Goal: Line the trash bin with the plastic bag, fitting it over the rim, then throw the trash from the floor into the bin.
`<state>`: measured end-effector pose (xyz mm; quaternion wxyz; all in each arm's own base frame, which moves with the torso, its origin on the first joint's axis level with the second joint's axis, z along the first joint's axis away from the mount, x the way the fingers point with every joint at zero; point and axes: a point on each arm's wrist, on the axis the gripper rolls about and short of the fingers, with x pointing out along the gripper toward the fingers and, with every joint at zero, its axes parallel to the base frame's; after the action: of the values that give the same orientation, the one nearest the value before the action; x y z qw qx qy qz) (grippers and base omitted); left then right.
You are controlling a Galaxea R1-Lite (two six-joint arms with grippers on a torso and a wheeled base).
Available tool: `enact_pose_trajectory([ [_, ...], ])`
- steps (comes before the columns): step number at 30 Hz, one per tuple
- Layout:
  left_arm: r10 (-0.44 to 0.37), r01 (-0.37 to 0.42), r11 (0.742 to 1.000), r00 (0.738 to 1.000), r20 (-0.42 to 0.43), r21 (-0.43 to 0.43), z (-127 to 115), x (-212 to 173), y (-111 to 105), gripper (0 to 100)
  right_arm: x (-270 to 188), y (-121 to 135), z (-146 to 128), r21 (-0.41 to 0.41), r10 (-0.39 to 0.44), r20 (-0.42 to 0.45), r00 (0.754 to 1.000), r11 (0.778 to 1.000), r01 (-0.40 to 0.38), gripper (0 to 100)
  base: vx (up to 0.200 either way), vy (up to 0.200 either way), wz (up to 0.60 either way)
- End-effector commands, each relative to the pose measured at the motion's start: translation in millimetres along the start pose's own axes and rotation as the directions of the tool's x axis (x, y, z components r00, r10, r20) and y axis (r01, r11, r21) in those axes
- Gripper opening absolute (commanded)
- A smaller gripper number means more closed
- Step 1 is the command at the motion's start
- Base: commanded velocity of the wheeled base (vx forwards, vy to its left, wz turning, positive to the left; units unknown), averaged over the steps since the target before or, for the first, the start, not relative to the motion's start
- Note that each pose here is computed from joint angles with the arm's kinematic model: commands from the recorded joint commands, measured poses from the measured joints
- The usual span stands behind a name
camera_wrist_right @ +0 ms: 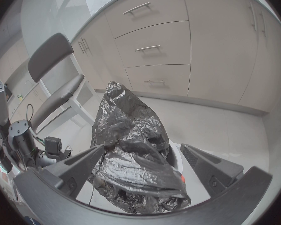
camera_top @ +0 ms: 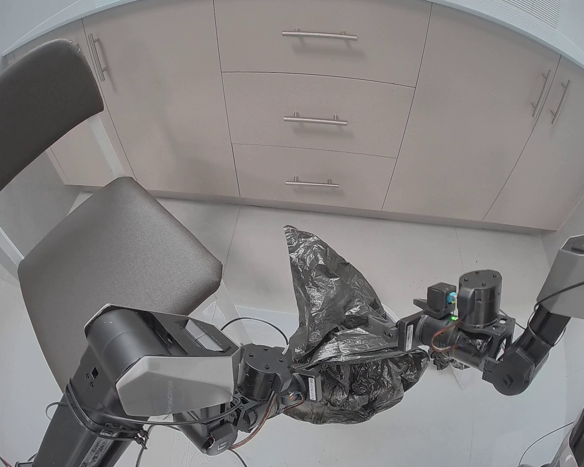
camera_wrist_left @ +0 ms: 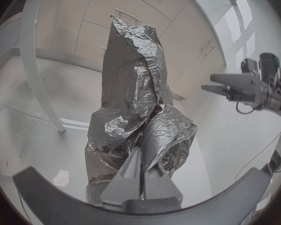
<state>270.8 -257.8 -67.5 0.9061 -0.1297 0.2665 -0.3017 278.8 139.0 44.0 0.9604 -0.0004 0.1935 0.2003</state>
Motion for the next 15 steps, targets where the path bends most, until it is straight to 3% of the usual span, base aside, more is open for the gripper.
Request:
enact_pose_trajectory([
  [1, -0.006, 0.006, 1.0, 1.0, 0.007, -0.001, -3, -2, 0, 0, 10, 35, 82, -0.109, 0.014, 0.115, 0.993, 0.994, -0.001, 100, 0.0, 0.0, 0.0],
  [8, -0.014, 0.014, 1.0, 1.0, 0.016, -0.001, -3, -2, 0, 0, 54, 62, 139, -0.168, 0.008, 0.106, 0.994, 0.986, 0.009, 100, 0.0, 0.0, 0.0],
  [15, -0.015, 0.015, 1.0, 1.0, 0.018, 0.001, -3, -2, 0, 0, 91, 84, 139, -0.167, 0.017, 0.087, 0.996, 0.986, -0.002, 100, 0.0, 0.0, 0.0],
])
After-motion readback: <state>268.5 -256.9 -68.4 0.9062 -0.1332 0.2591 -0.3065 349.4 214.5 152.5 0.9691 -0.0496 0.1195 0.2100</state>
